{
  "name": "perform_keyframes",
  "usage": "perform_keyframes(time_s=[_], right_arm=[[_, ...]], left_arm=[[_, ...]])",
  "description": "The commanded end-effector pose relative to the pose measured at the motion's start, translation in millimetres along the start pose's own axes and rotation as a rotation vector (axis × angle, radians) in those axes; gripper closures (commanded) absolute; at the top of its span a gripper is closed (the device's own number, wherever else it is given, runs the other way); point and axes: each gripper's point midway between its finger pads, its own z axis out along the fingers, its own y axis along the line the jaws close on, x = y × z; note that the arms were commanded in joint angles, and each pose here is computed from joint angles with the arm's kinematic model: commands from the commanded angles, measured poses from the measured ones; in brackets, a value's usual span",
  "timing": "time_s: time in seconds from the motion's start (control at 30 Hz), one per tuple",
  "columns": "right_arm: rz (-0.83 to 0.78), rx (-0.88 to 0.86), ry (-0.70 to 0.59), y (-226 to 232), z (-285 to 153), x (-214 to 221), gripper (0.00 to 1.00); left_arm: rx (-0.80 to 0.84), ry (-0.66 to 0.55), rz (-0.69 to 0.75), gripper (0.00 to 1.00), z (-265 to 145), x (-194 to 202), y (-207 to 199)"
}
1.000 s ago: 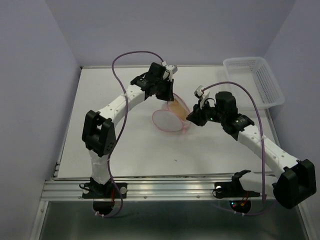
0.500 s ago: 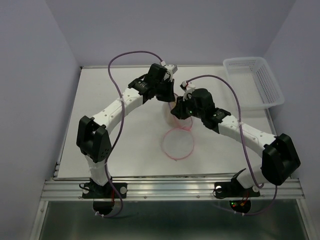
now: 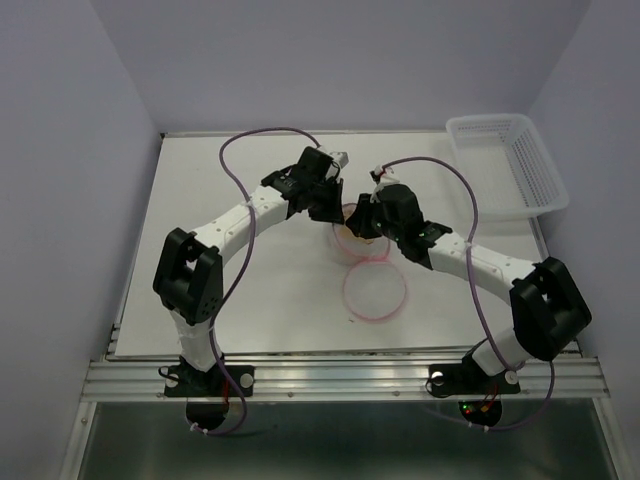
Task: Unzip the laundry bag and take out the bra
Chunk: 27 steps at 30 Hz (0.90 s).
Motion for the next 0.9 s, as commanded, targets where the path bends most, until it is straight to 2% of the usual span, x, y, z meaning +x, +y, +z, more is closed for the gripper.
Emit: perform_keyframes(time_s=[0.0, 0.17, 0.27, 0.4, 0.43, 0.73, 0.77, 0.87], right_arm=[[0.053, 0.038, -0.007, -4, 14, 4, 0.70], [0.047, 0.092, 0.012, -14, 30, 16, 0.69], [0.048, 0.155, 0.001, -25, 38, 15, 0.40], [0.024, 0.202, 0.019, -35, 38, 21, 0.17], [0.018, 0.208, 0.024, -37, 38, 23, 0.14], [-0.056, 0.311, 0.102, -58, 38, 51, 0.13], [-0.067, 0.357, 0.121, -67, 36, 55, 0.15], [-0.073, 0.413, 0.144, -78, 37, 63, 0.32]], left_arm=[[0.051, -0.033, -0.027, 1.00, -3, -4, -13], [0.038, -0.029, -0.060, 1.00, 2, -3, -10], [0.051, -0.039, -0.071, 1.00, 2, -6, -12], [0.062, -0.034, -0.073, 1.00, 3, -3, -14], [0.059, -0.031, -0.076, 1.00, 4, -2, -12], [0.063, -0.025, -0.085, 1.00, 9, 1, -11], [0.067, -0.021, -0.088, 1.00, 10, 3, -11], [0.076, -0.012, -0.095, 1.00, 12, 7, -11]])
